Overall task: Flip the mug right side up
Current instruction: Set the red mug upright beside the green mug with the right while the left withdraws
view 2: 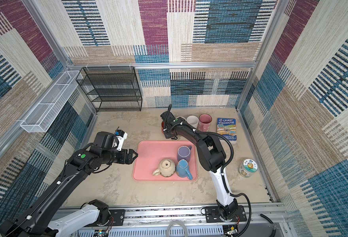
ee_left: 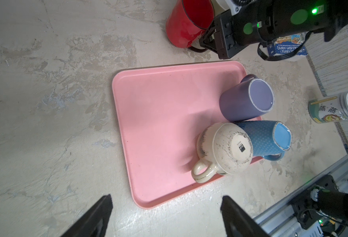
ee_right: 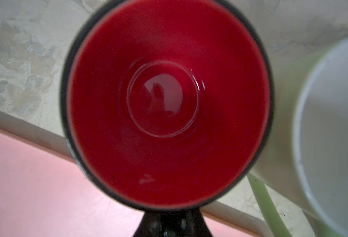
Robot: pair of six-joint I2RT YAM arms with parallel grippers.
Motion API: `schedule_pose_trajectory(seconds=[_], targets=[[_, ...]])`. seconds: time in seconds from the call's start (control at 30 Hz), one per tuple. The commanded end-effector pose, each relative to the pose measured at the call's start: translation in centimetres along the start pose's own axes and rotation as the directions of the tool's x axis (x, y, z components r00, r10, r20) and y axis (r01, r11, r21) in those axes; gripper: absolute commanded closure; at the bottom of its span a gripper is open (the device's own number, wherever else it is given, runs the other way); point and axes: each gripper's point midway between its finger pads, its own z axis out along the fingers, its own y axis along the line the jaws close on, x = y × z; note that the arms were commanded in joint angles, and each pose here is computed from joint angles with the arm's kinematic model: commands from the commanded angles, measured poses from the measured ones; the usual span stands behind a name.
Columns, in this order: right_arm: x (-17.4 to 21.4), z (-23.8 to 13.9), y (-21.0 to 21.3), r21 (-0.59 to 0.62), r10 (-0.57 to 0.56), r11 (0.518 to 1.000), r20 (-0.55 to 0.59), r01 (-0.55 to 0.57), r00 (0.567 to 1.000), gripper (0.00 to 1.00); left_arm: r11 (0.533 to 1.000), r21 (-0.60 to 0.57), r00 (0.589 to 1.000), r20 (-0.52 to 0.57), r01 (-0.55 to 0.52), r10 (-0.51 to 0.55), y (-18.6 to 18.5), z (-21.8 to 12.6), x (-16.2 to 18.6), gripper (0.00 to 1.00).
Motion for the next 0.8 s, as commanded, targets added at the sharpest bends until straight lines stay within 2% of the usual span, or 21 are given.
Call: schedule_pose_trajectory(seconds=[0.0,0.43,0.77], targets=[[-1.3,0.0,-0.5,0.032,0.007,0.999,0.048,-0.008,0.999,0.99,1.0,0.003,1.0,-0.011,-0.016,0.016,0.0,0.2,0.2,0.12],[-1.4,0.0,-0.4,0.025,0.006,1.0,0.045,-0.007,0.999,0.75,1.0,0.003,1.0,-0.014,-0.013,0.013,0.1,0.3,0.2,0.12],[-2.1,-1.3,-0.3,0.006,0.01,1.0,0.07,-0.011,0.998,0.56,1.0,0.004,1.0,-0.014,-0.009,0.009,0.2,0.2,0.2,0.12]])
